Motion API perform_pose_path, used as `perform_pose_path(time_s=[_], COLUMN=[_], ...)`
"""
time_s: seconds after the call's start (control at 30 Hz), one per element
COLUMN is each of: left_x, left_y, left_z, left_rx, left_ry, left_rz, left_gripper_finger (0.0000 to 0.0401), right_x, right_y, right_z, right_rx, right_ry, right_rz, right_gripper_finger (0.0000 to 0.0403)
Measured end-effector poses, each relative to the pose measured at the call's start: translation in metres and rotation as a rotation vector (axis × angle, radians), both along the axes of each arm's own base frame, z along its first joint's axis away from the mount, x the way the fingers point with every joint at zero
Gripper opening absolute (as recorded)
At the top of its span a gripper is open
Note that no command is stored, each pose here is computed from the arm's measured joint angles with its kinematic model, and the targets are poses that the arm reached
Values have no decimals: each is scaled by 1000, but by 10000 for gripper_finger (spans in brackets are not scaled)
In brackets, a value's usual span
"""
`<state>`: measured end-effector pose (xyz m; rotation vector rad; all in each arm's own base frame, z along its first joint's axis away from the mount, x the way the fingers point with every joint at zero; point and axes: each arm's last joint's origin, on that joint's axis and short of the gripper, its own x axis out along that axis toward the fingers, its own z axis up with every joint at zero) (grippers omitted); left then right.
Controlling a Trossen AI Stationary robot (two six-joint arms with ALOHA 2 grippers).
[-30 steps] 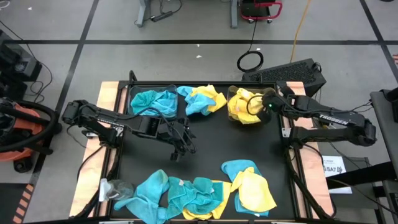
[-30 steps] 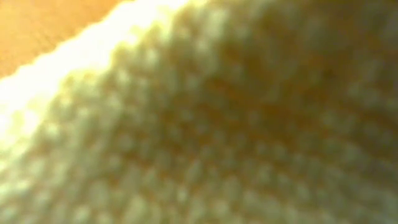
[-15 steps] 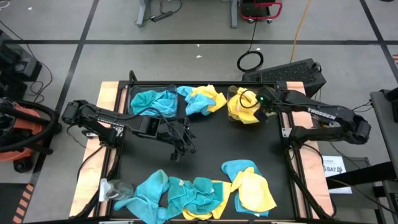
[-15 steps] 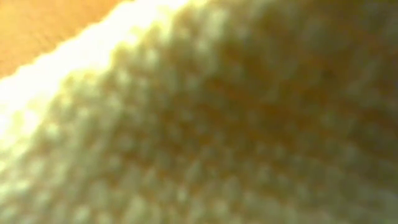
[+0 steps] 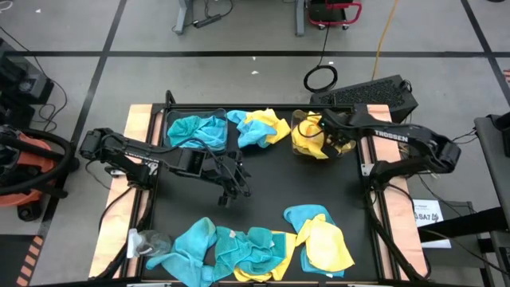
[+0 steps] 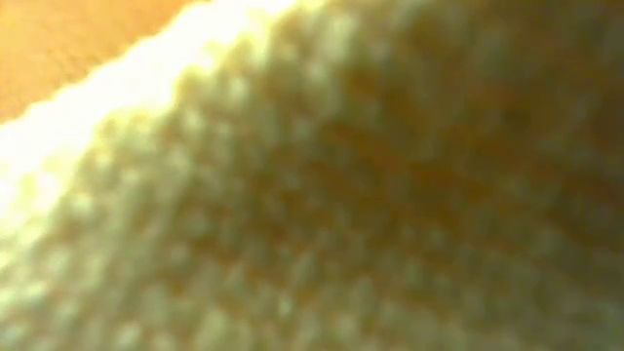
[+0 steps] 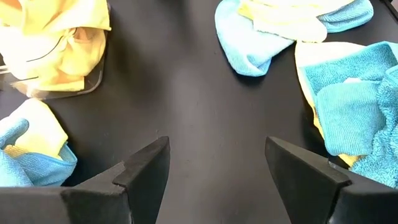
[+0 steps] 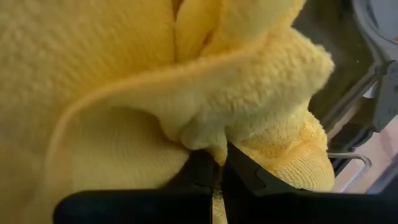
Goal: Sort microfiber towel by color & place in baskets
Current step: Put the right yellow microfiber cloth into the right transparent bin
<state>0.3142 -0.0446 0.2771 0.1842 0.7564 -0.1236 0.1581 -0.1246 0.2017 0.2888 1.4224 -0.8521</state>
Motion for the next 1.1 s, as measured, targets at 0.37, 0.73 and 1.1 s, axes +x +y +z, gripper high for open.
perform_pose_path(time_s=[0.37,0.73,1.1], left_x=[0,-2,-5], left_y=[0,-4,-8], left_z=[0,-2,-3], left_rx=[0,4,8], left_ry=[0,24,48], left_rz=[0,-14,-27], left_gripper_finger=[270,270,270], right_x=[3,4,-1], right_y=[-10,-11,-6], right_z=[-14,-16,11], right_rx=[76,85,46], right_ry=[24,29,-79], right_rz=[2,5,11], right_gripper_finger=[2,73,156])
